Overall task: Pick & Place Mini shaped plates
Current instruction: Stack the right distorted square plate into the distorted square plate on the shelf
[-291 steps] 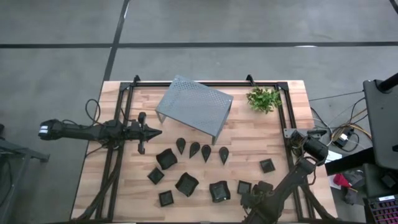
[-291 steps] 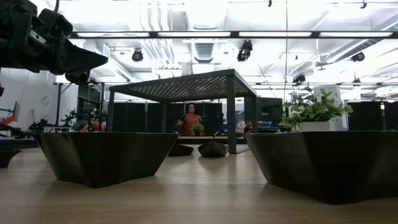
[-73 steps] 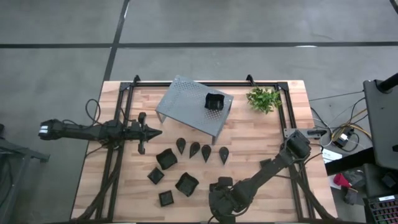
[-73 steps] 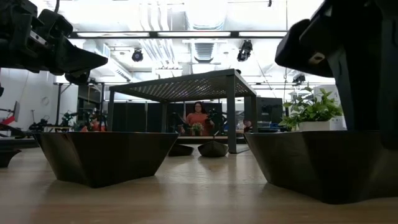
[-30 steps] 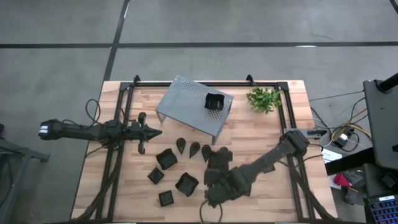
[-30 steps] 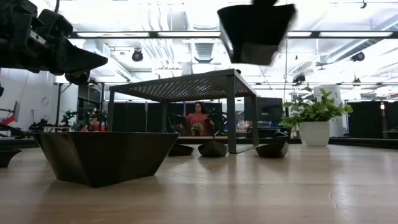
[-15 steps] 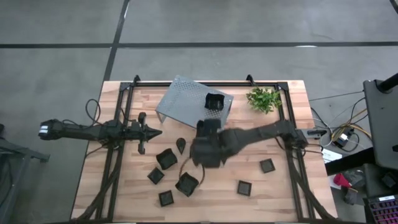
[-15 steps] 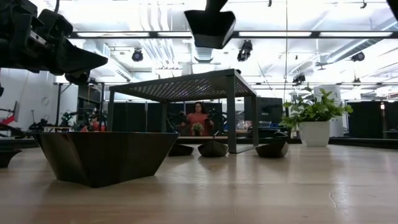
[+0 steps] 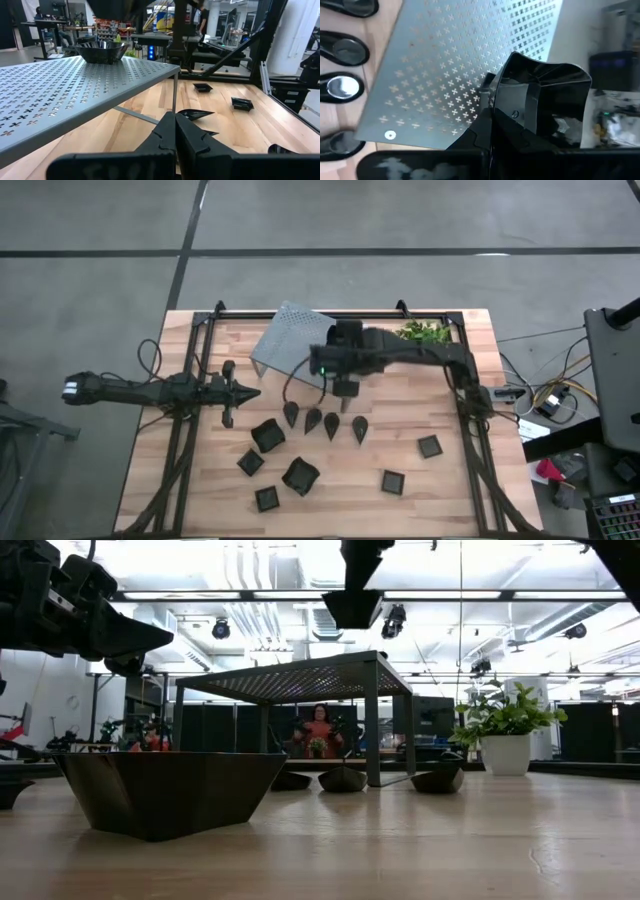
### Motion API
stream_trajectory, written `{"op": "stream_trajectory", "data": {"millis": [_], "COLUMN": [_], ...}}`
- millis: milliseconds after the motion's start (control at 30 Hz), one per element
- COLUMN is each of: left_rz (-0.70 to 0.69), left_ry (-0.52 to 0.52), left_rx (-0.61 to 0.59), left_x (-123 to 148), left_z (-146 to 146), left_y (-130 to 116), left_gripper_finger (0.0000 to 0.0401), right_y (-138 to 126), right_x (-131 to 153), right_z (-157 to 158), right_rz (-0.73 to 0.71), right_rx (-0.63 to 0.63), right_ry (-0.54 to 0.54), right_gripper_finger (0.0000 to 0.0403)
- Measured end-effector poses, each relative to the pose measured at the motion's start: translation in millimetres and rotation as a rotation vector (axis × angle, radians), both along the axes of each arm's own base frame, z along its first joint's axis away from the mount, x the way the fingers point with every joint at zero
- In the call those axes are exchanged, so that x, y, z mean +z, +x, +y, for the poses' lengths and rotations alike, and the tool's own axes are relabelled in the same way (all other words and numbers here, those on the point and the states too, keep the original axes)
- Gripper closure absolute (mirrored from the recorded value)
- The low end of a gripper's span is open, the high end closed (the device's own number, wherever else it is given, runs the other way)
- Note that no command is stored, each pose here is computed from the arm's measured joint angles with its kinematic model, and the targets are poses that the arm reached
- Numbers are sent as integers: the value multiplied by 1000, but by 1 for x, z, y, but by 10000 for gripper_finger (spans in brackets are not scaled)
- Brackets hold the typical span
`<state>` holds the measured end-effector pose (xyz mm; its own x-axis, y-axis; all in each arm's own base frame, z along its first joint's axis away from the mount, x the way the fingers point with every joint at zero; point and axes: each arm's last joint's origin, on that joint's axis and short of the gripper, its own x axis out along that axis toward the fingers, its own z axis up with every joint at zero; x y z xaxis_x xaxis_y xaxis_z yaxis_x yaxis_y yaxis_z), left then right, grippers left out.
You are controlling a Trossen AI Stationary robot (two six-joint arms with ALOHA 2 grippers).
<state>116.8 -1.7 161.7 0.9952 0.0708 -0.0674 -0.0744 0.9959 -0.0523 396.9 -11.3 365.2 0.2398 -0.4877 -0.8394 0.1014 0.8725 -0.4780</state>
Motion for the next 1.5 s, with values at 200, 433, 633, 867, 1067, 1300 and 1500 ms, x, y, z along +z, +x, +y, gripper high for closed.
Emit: {"op": "stream_trajectory", "data": {"millis": [200, 433, 633, 867, 1067, 1300, 1500], "left_rz": [-1, 0, 0, 0, 0, 0, -1], "left_ry": [0, 0, 0, 0, 0, 0, 0], "left_rx": [0, 0, 0, 0, 0, 0, 0], "left_x": [0, 0, 0, 0, 0, 0, 0], "left_z": [0, 0, 0, 0, 0, 0, 0], "left_y": [0, 0, 0, 0, 0, 0, 0], "left_gripper_finger": [401, 401, 401, 401, 401, 401, 401], "right_y": [-2, -4, 0, 2, 3, 5, 6], "right_x": [-1, -2, -7, -27, -35, -36, -36], "right_z": [-34, -49, -50, -52, -52, -53, -53], "right_rz": [9, 4, -2, 72, 99, 82, 67], "right_rx": [-41, -72, -58, -69, -63, -62, -54], "right_ry": [83, 115, 112, 110, 108, 107, 116], "right_gripper_finger": [394, 394, 394, 394, 394, 394, 394]}}
